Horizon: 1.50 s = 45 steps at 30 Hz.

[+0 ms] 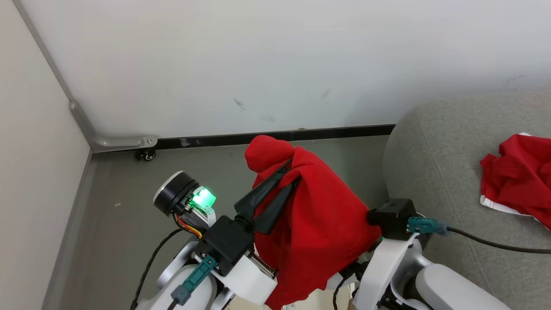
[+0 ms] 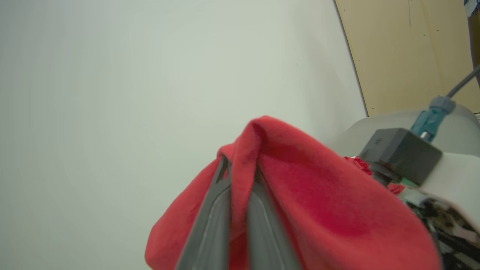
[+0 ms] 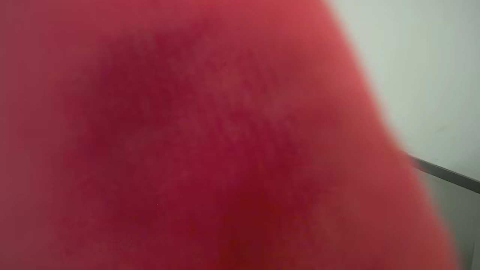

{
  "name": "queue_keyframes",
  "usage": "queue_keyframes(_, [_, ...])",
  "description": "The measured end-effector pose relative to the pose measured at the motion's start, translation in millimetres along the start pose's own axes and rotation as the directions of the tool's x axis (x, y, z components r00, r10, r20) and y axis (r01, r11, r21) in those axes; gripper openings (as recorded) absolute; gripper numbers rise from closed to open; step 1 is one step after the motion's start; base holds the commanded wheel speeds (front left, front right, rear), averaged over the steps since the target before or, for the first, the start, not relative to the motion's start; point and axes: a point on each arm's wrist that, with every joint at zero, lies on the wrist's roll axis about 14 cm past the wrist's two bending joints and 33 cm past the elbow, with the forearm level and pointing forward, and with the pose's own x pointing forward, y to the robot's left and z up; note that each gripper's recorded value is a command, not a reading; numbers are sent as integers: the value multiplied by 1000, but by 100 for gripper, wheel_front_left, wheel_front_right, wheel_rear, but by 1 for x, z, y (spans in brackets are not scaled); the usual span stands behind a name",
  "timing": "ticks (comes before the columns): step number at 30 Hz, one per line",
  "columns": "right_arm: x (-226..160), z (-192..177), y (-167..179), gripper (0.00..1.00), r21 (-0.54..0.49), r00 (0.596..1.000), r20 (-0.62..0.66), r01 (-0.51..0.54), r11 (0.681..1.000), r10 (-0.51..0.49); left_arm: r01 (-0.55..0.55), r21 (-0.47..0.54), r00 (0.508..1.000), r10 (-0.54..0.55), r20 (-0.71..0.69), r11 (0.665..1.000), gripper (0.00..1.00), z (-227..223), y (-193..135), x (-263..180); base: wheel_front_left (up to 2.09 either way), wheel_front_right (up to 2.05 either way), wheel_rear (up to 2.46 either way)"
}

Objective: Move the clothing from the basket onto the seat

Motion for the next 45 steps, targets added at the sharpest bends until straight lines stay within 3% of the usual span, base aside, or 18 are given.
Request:
queue_keyframes(1, [1,-2,1,31,-3,1000,-6,-6,1000,6,-4,-10,1000,4,-2,1000,0,-1,1,0,0,0,0])
queue_keyframes(3, [2,-2,3,0,-9,1000,-8,-13,1000,13,-14,-25,1000,14,-13,1000,0,-5,3,-1,0,0,0])
queue_keyframes(13, [-9,-2,-19,0,-10,999,27,46,999,-46,-96,-76,980,81,-181,992,0,-57,22,-26,0,0,0])
queue_keyframes(24, [-26,11,-35,0,33,986,121,108,994,-111,-124,-129,962,87,-260,984,0,-84,19,-33,0,0,0])
queue_keyframes(25, [-28,13,-36,0,40,984,134,111,993,-116,-128,-138,960,88,-267,982,2,-86,19,-34,0,0,0])
queue_keyframes(27, [-31,17,-39,0,62,979,157,119,991,-128,-131,-147,957,87,-276,980,26,-90,18,-34,0,0,0])
queue_keyframes(29, [-34,23,-43,0,78,973,183,130,988,-142,-137,-158,955,88,-283,978,36,-93,18,-34,0,0,0])
queue_keyframes(31, [-37,28,-47,0,86,966,203,144,986,-159,-135,-173,954,81,-287,976,56,-95,16,-34,0,0,0])
queue_keyframes(32, [-39,30,-50,0,88,963,211,152,984,-168,-140,-184,954,83,-289,973,74,-96,15,-34,0,0,0])
queue_keyframes(33, [-40,31,-53,0,90,960,216,161,983,-177,-146,-198,953,85,-291,969,100,-96,14,-34,0,0,0])
queue_keyframes(45, [-69,51,-93,0,114,904,304,278,954,-300,-207,-272,943,118,-310,940,100,-104,12,-37,0,0,0])
